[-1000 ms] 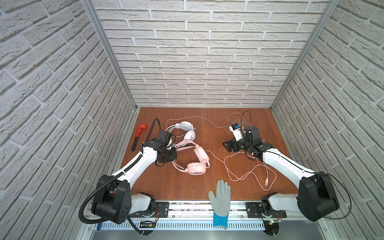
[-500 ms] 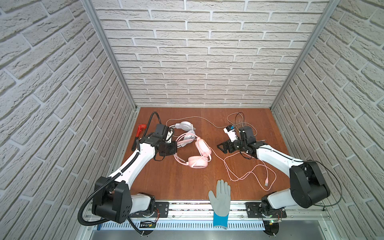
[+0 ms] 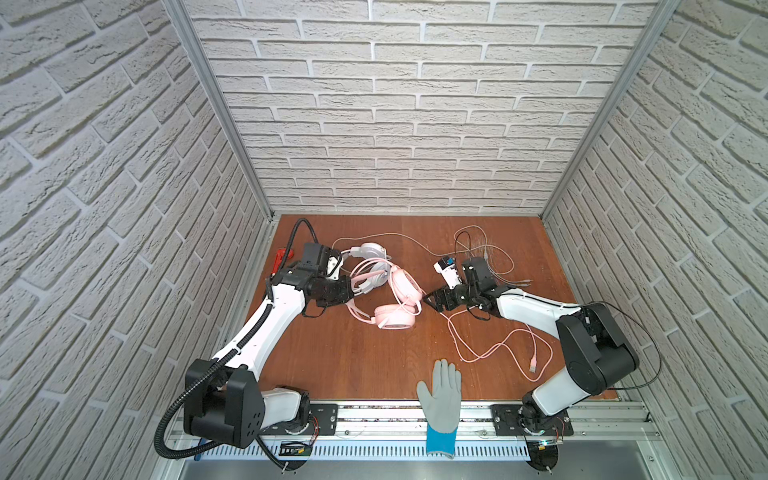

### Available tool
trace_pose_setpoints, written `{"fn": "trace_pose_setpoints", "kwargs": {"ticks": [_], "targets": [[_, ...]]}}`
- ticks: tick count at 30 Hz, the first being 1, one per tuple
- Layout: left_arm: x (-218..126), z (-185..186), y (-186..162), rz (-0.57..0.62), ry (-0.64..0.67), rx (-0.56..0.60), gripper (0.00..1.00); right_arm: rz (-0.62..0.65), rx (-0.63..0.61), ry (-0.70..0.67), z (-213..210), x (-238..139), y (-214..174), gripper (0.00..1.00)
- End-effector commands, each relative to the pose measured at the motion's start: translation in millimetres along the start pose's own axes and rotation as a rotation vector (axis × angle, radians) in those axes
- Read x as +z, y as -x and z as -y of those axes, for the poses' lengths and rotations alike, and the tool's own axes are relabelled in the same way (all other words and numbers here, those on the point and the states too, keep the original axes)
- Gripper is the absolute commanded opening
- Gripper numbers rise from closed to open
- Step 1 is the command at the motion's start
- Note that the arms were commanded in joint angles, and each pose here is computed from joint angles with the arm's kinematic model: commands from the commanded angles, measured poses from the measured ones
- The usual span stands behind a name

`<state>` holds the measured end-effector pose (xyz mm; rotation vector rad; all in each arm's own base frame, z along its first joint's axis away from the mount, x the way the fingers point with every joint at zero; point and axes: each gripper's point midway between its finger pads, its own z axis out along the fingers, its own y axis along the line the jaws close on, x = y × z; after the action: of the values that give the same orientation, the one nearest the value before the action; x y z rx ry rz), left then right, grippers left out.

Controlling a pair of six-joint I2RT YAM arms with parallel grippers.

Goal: Wrap the headphones
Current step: 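Lift the pink headset with the left gripper while the right gripper grasps the pink cable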

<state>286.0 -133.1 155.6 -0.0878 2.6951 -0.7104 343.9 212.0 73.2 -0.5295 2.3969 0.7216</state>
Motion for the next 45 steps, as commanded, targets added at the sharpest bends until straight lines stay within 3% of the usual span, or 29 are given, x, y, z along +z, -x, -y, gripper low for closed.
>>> {"fn": "trace_pose_setpoints", "kwargs": {"ticks": [1, 10, 16, 26, 38, 45], "targets": [[-23.6, 26.1, 19.5, 0.085, -0.108, 0.006, 0.00, 0.030, -0.005, 0.019, -8.0, 2.9, 11.2, 0.83], [-26.5, 24.3, 41.2, 0.145, -0.143, -0.090, 0.00, -0.012, 0.033, 0.046, -11.5, 11.2, -7.8, 0.58], [-33.2, 24.1, 52.6, 0.192, -0.142, -0.117, 0.00, -0.046, 0.046, 0.059, -13.2, 13.4, -18.6, 0.49], [-44.2, 28.8, 68.0, 0.255, -0.149, -0.124, 0.00, -0.073, 0.077, 0.058, -10.9, 15.1, -34.0, 0.43], [-48.9, 10.7, 82.1, 0.309, -0.119, -0.183, 0.00, -0.085, 0.082, 0.005, -4.9, 5.3, -47.6, 0.49], [-46.9, 7.1, 81.5, 0.276, -0.094, -0.165, 0.00, -0.092, 0.079, -0.001, -5.8, -0.2, -52.5, 0.40]]}}
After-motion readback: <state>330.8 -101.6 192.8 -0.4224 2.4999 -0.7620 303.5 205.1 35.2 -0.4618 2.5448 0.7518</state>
